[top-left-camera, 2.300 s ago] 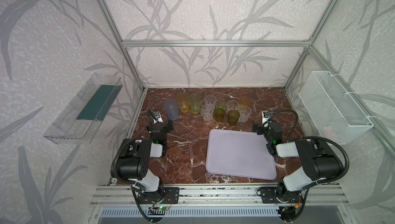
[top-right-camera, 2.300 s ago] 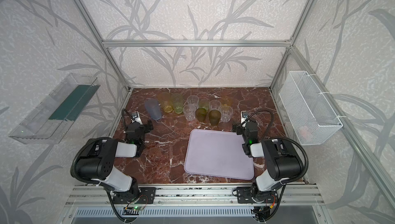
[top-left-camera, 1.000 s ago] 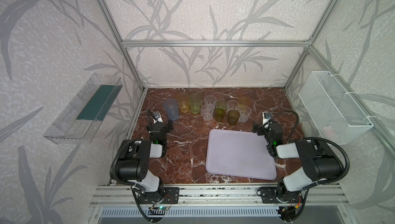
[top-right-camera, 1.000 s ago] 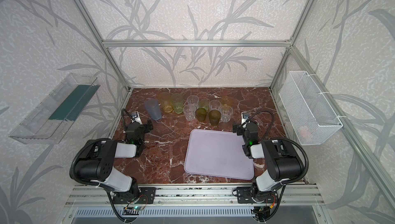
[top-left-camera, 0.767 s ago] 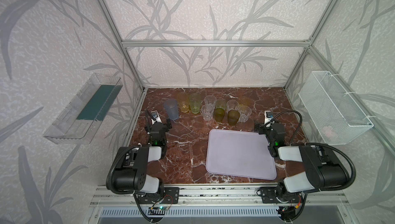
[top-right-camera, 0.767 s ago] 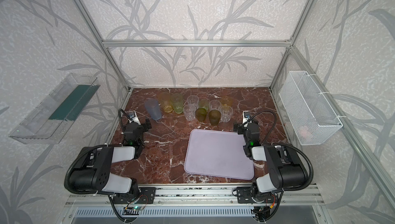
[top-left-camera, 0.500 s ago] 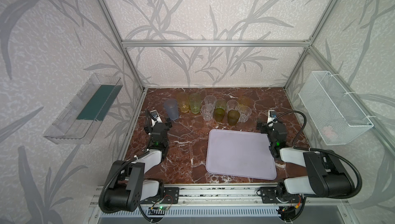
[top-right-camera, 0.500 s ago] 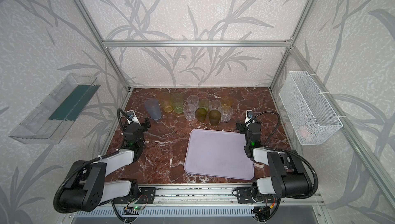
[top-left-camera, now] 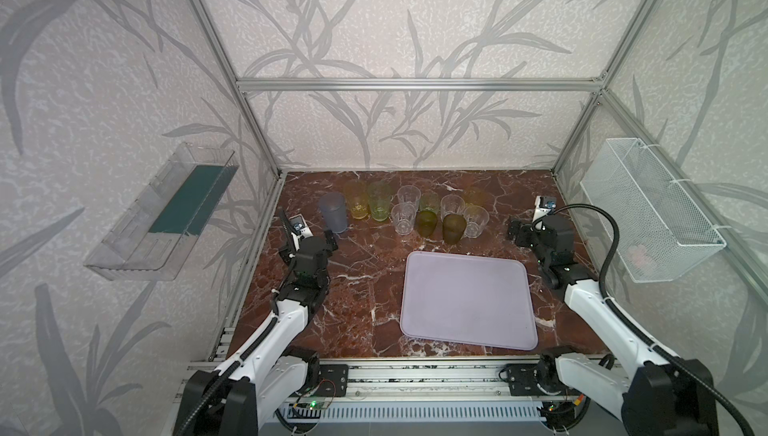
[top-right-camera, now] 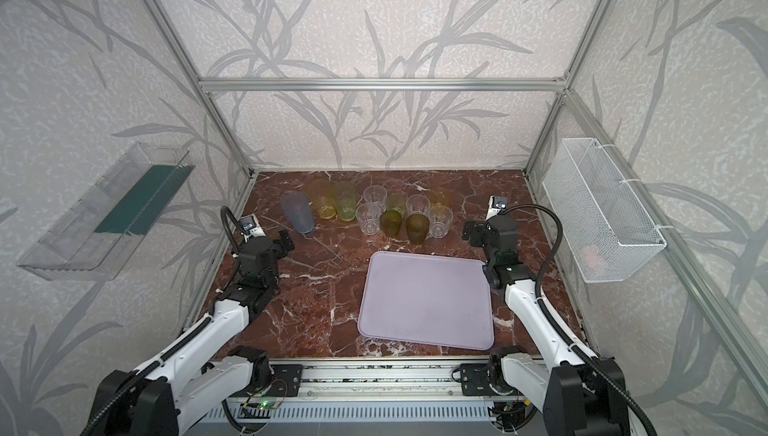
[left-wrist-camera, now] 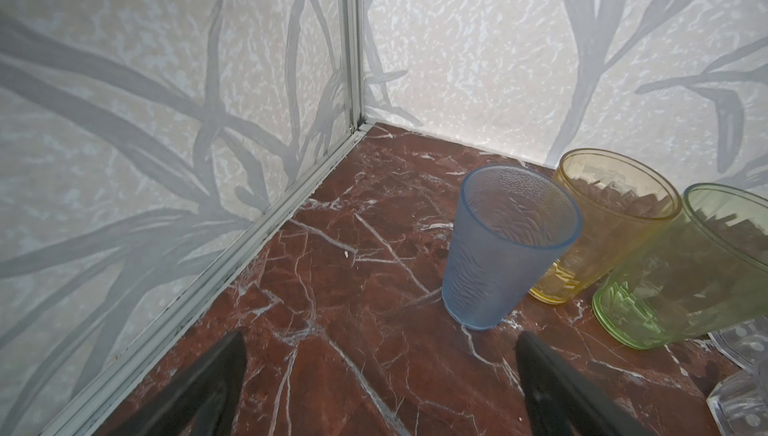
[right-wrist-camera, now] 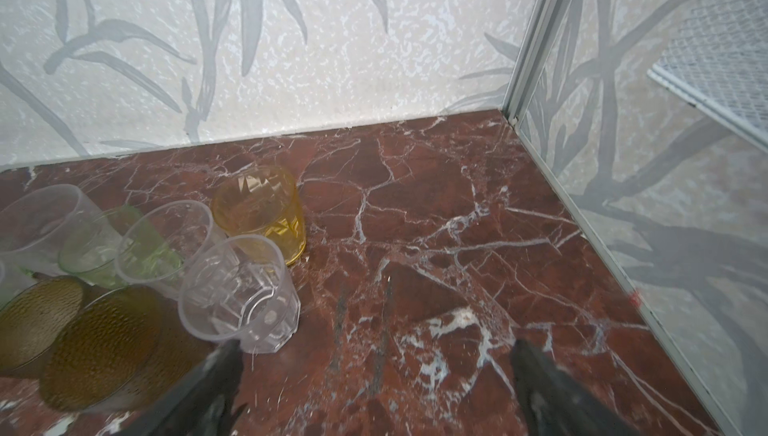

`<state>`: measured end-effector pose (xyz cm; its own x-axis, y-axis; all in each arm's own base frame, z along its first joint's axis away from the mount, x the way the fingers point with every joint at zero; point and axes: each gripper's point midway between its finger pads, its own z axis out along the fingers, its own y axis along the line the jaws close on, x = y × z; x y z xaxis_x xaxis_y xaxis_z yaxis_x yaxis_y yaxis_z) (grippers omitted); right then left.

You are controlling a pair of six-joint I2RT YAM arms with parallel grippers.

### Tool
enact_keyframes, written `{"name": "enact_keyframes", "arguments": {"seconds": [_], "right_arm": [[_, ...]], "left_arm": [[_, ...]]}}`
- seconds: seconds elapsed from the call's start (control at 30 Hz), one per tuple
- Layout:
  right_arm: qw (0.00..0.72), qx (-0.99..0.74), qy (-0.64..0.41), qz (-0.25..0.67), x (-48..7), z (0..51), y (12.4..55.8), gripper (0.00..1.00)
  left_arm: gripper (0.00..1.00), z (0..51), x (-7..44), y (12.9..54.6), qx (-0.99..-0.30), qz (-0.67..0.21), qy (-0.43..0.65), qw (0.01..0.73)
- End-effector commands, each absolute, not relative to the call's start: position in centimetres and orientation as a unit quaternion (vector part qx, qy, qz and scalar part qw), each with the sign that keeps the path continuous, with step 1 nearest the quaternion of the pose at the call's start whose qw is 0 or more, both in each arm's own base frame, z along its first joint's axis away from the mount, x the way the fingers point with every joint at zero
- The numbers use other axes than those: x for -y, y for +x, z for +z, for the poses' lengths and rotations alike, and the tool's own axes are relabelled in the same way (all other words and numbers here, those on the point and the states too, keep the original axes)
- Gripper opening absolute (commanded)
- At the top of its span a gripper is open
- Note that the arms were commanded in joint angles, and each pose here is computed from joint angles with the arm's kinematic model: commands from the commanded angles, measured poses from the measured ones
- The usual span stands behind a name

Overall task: Place the glasses into the tray
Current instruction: 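Grasp the clear glass with the right gripper while the left arm moves forward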

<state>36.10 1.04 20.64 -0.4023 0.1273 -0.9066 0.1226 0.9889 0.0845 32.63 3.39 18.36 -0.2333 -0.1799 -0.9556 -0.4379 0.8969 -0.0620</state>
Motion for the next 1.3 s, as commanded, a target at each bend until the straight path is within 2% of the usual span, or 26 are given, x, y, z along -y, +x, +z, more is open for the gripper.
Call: {"name": "enact_keyframes", "arguments": {"seconds": [0.0, 0.17, 0.43, 0.57, 0.7, 1.27], "right_arm": [[0.428, -0.899, 0.088, 0.04, -2.3, 18.4, 32.8, 0.94], [0.36, -0.927, 0.063, 0.082, -4.3, 19.1, 32.0, 0.94], [0.308, -0.935, 0.084, 0.154, -6.7, 18.5, 33.0, 0.92], [0.287, -0.936, 0.092, 0.183, -8.0, 18.1, 34.4, 0.86], [0.295, -0.933, 0.094, 0.182, -8.5, 18.0, 36.2, 0.81], [0.268, -0.952, 0.112, 0.092, -8.1, 14.2, 42.2, 0.55]], "left_arm": [[0.99, 17.4, -1.6, 31.7, -0.806, 0.052, -0.202, 0.554], [0.99, 17.9, 4.0, 31.0, -0.823, -0.038, -0.128, 0.552], [0.99, 19.6, 10.3, 29.3, -0.815, -0.115, -0.011, 0.568], [0.99, 19.6, 10.8, 29.2, -0.808, -0.115, 0.006, 0.578], [0.99, 19.5, 10.7, 29.0, -0.804, -0.12, 0.002, 0.582], [0.99, 19.2, 11.0, 28.8, -0.803, -0.137, 0.0, 0.58]]}}
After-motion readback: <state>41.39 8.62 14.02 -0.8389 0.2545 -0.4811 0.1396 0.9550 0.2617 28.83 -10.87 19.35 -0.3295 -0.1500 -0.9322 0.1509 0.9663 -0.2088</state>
